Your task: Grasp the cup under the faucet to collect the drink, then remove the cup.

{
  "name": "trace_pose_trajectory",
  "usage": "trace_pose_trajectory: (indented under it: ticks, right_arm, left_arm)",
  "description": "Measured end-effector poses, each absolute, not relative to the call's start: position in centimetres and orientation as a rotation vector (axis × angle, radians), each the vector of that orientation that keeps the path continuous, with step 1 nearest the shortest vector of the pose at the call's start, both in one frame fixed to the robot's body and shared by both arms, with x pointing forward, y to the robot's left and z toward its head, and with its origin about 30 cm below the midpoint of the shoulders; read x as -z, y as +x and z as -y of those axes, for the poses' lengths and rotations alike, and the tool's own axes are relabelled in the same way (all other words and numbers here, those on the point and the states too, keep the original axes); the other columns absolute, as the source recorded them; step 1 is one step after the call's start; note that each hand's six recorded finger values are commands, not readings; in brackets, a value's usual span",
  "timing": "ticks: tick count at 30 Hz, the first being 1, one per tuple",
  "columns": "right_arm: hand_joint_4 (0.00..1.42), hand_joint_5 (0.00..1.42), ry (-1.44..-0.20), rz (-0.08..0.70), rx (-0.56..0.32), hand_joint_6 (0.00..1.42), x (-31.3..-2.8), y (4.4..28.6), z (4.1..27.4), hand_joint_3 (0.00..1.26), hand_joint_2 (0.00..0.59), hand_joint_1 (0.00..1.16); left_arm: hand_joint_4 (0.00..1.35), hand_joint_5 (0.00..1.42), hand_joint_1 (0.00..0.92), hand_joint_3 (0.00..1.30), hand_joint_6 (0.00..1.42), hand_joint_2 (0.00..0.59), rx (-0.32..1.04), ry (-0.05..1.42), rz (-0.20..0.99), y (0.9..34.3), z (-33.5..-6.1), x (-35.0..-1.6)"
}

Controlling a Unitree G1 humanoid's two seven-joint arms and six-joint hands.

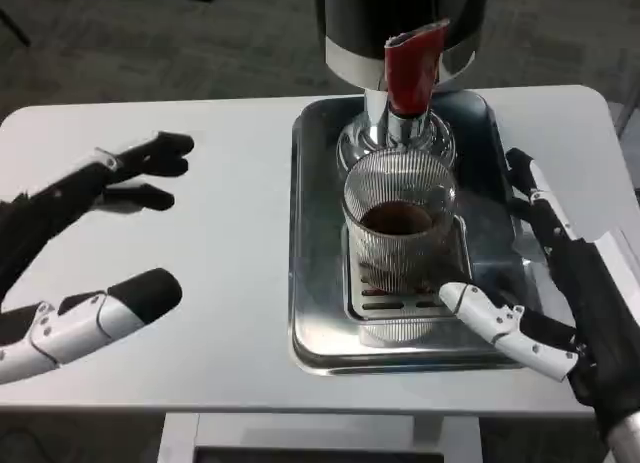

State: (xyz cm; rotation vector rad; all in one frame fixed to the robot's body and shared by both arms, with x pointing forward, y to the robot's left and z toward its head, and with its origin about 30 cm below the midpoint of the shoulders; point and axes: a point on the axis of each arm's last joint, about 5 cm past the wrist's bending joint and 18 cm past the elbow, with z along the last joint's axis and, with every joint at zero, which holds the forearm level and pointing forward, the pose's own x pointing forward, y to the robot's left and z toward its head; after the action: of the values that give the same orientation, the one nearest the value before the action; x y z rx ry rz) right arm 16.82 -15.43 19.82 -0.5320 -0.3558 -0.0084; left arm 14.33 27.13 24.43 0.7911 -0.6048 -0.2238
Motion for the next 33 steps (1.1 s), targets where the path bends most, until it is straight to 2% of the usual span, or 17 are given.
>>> trace_pose_trajectory:
  ticks: [12,21,33]
  right_arm:
    - [0.01,0.07,-0.518,0.391,-0.015,0.19,-20.0,17.0,15.4,0.0,0.258,0.56]
    - [0.01,0.07,-0.515,0.395,-0.039,0.18,-19.9,17.6,15.2,0.0,0.258,0.56]
    - [0.0,0.05,-0.494,0.416,-0.057,0.15,-19.7,19.3,14.3,0.0,0.247,0.55]
  left_arm:
    - [0.2,0.3,0.139,0.2,0.28,0.104,0.239,0.81,0.498,15.5,-26.7,-22.1]
    - [0.2,0.3,0.138,0.2,0.28,0.104,0.26,0.797,0.486,17.5,-25.6,-21.2]
    - [0.2,0.3,0.14,0.2,0.28,0.104,0.267,0.796,0.468,17.7,-25.3,-20.7]
